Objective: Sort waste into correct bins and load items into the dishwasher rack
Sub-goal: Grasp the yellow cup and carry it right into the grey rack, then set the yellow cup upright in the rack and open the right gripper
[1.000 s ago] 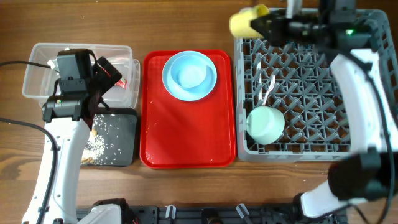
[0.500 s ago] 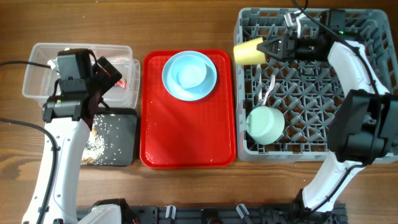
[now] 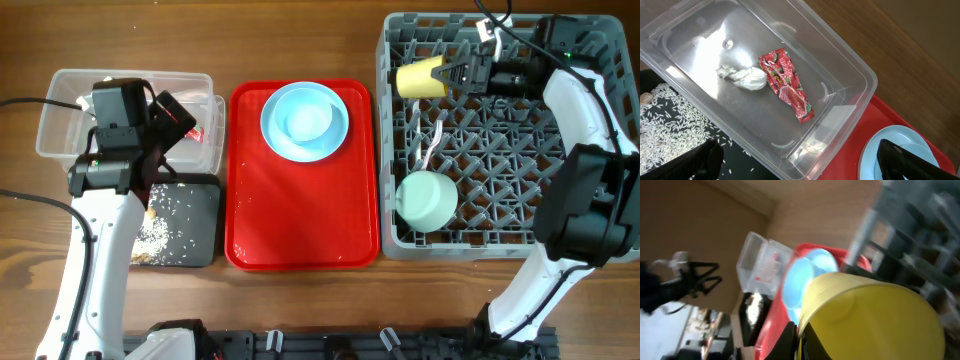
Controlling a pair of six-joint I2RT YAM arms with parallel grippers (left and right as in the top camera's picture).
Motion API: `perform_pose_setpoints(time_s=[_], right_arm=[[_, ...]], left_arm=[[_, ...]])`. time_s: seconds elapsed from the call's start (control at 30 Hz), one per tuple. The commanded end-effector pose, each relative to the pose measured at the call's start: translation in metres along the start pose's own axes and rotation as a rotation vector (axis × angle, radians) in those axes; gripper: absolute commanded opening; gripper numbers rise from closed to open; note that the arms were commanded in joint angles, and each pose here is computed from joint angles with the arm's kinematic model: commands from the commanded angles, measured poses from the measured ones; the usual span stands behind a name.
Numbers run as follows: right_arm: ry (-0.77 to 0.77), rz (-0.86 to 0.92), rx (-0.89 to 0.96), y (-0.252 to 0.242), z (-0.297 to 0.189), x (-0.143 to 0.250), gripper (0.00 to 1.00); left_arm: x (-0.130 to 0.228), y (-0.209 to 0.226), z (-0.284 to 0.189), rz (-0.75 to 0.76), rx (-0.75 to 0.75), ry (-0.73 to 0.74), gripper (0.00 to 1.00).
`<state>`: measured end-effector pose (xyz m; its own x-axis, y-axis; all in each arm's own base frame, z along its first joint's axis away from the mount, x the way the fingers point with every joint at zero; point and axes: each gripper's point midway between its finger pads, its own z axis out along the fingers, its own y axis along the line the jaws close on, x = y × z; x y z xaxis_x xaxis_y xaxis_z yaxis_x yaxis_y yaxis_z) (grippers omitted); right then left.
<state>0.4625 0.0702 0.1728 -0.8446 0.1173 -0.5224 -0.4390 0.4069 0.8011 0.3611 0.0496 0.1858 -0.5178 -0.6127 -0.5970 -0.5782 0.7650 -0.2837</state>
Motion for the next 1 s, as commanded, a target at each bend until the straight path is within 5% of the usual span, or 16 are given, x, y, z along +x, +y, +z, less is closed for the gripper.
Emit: perform_pose_setpoints(time_s=[0.0, 0.6, 0.97], right_arm=[[-0.065, -0.095, -0.235, 0.034, -0.006, -0.012, 0.04], [-0.033, 0.017, -0.170, -0.035, 0.015, 0.010, 0.04], [-0.052, 0.151, -0.052, -0.065, -0.016, 0.019, 0.08]], left_arm=[[-0.007, -0.001, -0.004, -0.004, 0.003, -0.023, 1.00], [-0.007, -0.001, -0.004, -0.004, 0.003, -0.023, 1.00], [-0.007, -0.001, -0.004, -0.004, 0.003, -0.023, 1.00]])
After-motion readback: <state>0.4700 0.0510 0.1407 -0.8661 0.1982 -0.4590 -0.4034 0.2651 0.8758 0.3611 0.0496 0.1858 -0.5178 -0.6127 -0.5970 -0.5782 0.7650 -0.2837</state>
